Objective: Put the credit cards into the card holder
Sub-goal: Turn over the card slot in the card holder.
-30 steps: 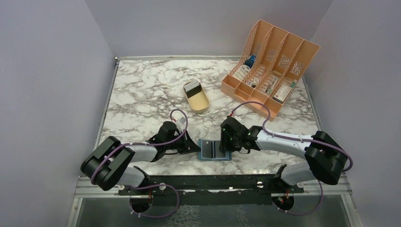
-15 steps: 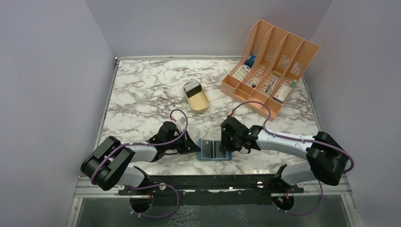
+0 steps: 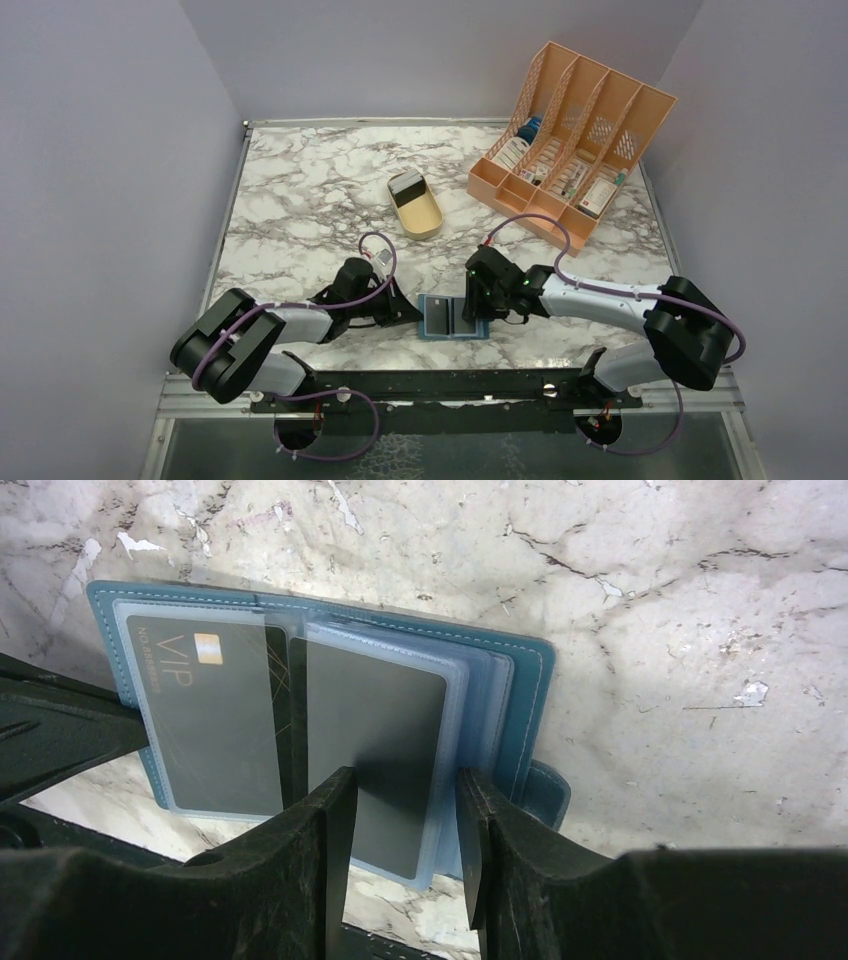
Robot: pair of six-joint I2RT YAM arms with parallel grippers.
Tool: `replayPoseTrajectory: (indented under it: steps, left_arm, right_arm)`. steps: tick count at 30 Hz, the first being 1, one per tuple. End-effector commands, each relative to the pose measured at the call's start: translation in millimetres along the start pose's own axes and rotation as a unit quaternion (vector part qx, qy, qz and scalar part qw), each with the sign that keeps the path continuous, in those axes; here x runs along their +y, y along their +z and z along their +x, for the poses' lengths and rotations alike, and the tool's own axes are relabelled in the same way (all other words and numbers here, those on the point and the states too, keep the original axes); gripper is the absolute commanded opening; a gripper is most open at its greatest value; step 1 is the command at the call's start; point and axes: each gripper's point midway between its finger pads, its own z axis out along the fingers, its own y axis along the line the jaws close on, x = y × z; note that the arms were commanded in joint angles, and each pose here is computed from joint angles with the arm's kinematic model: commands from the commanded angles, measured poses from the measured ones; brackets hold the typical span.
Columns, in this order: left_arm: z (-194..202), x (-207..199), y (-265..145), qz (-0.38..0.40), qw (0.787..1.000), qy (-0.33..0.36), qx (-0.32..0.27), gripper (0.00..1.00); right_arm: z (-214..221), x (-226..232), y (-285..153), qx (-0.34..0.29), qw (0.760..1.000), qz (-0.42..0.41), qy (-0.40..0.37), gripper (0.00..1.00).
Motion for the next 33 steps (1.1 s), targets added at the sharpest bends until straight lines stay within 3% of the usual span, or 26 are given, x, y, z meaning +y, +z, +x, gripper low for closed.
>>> replayPoseTrajectory:
  steps: [1, 14, 33]
  left_arm:
    - [-1, -1, -2, 0.002, 1.0, 0.006, -0.011, 0.0]
    - [-2, -2, -3, 0.004, 1.0, 0.005, -0.015, 0.0]
    - [1, 0, -2, 0.001, 1.0, 0.004, -0.013, 0.0]
  right_arm:
    - [-5, 16, 0, -0.006, 0.999, -0.035, 0.001, 0.41]
    - [-19, 38, -23, -0.033, 0.995, -0.091, 0.0, 0.41]
    - [-17, 61, -31, -0.024, 0.987, -0.157, -0.009, 0.41]
